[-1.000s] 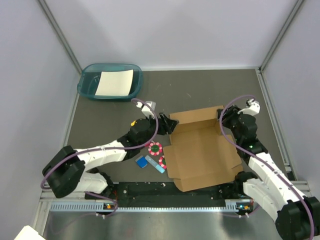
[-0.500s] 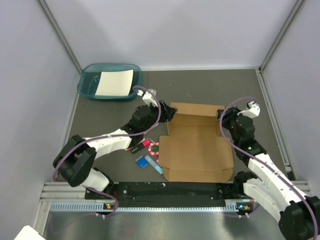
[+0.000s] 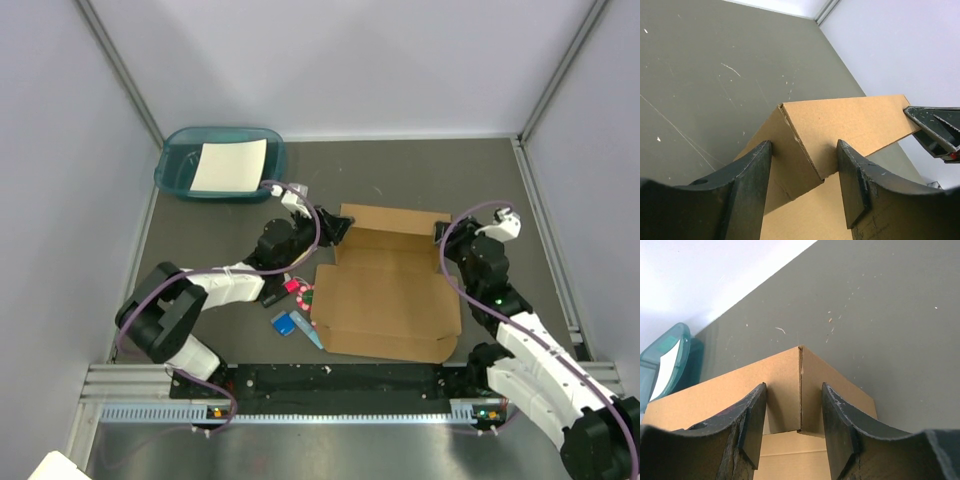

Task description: Fold the paper box

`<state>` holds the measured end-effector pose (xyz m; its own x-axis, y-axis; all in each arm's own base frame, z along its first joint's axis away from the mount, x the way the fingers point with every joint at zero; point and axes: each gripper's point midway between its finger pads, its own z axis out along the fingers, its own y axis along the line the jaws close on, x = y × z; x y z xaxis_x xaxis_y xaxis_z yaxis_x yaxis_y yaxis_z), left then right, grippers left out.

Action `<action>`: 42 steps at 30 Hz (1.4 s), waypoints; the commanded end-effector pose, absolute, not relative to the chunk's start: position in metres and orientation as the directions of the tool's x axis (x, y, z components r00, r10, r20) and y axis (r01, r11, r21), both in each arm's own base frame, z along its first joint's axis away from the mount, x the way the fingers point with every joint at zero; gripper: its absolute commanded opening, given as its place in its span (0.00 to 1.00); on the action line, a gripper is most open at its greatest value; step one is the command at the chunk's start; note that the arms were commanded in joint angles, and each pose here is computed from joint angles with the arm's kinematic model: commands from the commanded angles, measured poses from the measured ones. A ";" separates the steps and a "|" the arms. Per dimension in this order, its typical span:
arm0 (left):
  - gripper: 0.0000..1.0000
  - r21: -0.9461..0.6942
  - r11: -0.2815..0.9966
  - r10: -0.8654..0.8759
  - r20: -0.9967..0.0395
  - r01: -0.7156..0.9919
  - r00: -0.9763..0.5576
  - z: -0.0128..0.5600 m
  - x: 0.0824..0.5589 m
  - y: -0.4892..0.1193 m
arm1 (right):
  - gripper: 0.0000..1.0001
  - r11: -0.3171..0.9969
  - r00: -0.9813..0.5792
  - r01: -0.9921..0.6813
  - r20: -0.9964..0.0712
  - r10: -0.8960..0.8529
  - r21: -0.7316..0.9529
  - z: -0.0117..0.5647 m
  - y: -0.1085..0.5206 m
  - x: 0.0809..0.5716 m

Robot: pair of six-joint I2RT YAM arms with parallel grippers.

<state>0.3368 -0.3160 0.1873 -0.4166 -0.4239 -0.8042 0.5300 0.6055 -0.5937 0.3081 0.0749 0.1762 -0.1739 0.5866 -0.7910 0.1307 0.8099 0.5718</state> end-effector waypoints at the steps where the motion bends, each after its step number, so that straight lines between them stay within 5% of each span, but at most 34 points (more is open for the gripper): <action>1: 0.57 -0.658 0.451 -0.256 -0.742 0.603 -0.619 0.141 0.267 -0.357 | 0.44 0.884 -0.552 0.183 -0.699 0.455 0.430 0.074 0.092 0.252; 12: 0.57 -0.667 0.462 -0.241 -0.729 0.585 -0.641 0.116 0.247 -0.349 | 0.51 0.876 -0.586 0.240 -0.658 0.474 0.418 0.061 0.082 0.227; 17: 0.56 -0.657 0.479 -0.240 -0.736 0.582 -0.633 0.115 0.248 -0.347 | 0.62 0.878 -0.524 0.237 -0.707 0.476 0.416 0.090 0.075 0.237; 27: 0.56 -0.643 0.516 -0.228 -0.740 0.566 -0.632 0.106 0.252 -0.343 | 0.67 0.881 -0.427 0.204 -0.772 0.472 0.426 0.141 0.076 0.271; 42: 0.58 -0.636 0.523 -0.242 -0.749 0.567 -0.617 0.122 0.265 -0.350 | 0.47 0.850 -0.516 0.196 -0.686 0.514 0.489 0.077 0.079 0.254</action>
